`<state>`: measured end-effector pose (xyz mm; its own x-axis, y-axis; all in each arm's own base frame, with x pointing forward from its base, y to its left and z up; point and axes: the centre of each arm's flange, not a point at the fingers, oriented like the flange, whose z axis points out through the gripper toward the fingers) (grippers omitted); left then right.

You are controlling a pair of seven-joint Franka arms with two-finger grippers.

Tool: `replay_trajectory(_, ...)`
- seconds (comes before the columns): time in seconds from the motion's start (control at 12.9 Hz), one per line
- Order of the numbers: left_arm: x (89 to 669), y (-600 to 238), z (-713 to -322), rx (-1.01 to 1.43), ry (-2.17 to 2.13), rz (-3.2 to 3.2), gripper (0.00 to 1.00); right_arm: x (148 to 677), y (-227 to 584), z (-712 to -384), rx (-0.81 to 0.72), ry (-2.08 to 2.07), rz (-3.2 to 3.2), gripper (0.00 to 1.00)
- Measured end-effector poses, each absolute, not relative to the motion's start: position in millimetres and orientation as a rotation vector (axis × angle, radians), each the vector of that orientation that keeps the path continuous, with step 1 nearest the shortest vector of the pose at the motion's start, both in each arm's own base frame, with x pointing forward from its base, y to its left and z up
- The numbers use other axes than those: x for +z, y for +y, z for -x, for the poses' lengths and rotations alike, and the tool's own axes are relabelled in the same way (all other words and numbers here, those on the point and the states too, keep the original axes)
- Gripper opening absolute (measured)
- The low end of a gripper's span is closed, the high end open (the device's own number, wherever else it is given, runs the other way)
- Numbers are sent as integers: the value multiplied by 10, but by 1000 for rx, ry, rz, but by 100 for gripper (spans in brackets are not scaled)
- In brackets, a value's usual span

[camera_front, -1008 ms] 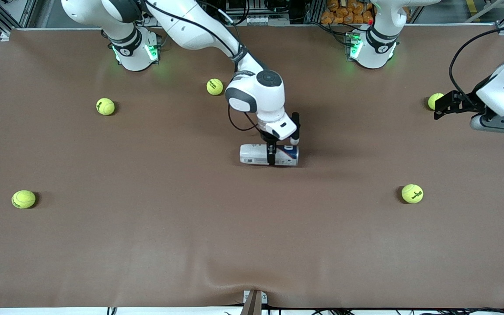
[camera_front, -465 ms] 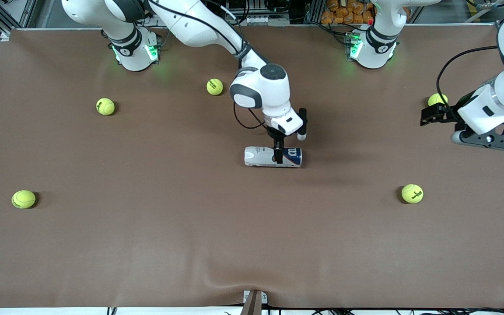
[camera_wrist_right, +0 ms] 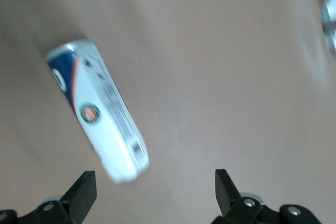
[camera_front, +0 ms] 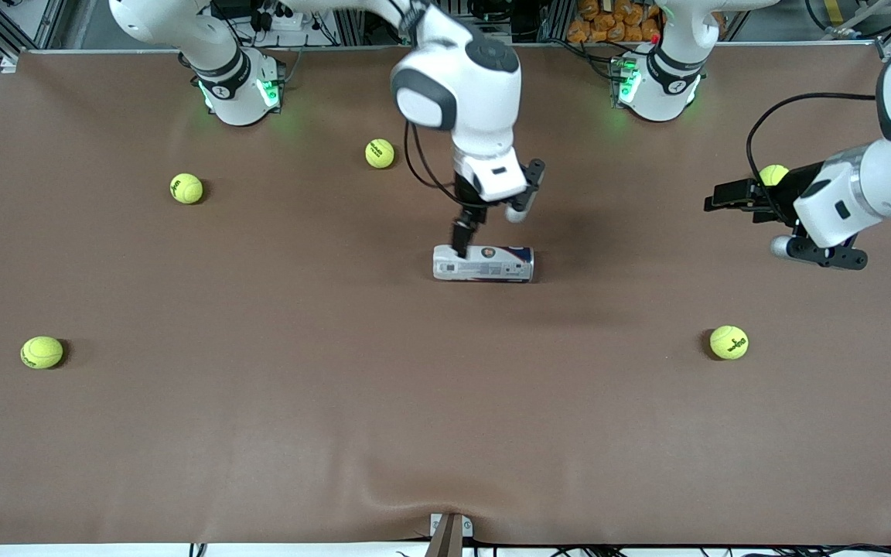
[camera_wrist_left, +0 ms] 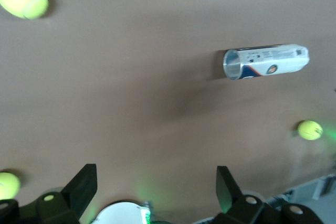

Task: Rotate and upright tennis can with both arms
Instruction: 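Release the can with the right gripper while the left gripper approaches it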

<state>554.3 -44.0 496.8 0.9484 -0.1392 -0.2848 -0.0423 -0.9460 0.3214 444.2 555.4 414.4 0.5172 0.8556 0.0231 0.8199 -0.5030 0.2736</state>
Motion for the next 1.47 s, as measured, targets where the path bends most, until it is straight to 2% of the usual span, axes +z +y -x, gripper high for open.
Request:
replay_trajectory(0.23,4867,-407,-5574,-465,-132,-2740,100,4819,4713,-4716,36,1073,-2635,100)
replay_trajectory(0.47,4629,-511,-5614,-523,-143,-2645,100,5608,3325,-5209,-78,725,-2736,100)
replay_trajectory(0.62,4272,-612,-5603,-587,-162,-2509,100,5941,2410,-5399,-176,506,-2776,100)
replay_trajectory(0.78,3919,-663,-5531,-628,-162,-2384,100,6098,1799,-5471,-271,351,-2792,100)
replay_trajectory(1.16,3226,-415,-5254,-541,-53,-2198,100,6524,519,-5513,-250,46,-2995,100)
replay_trajectory(1.47,2732,-586,-5003,-422,10,-2077,100,6537,-191,-5393,-260,-23,-3086,100)
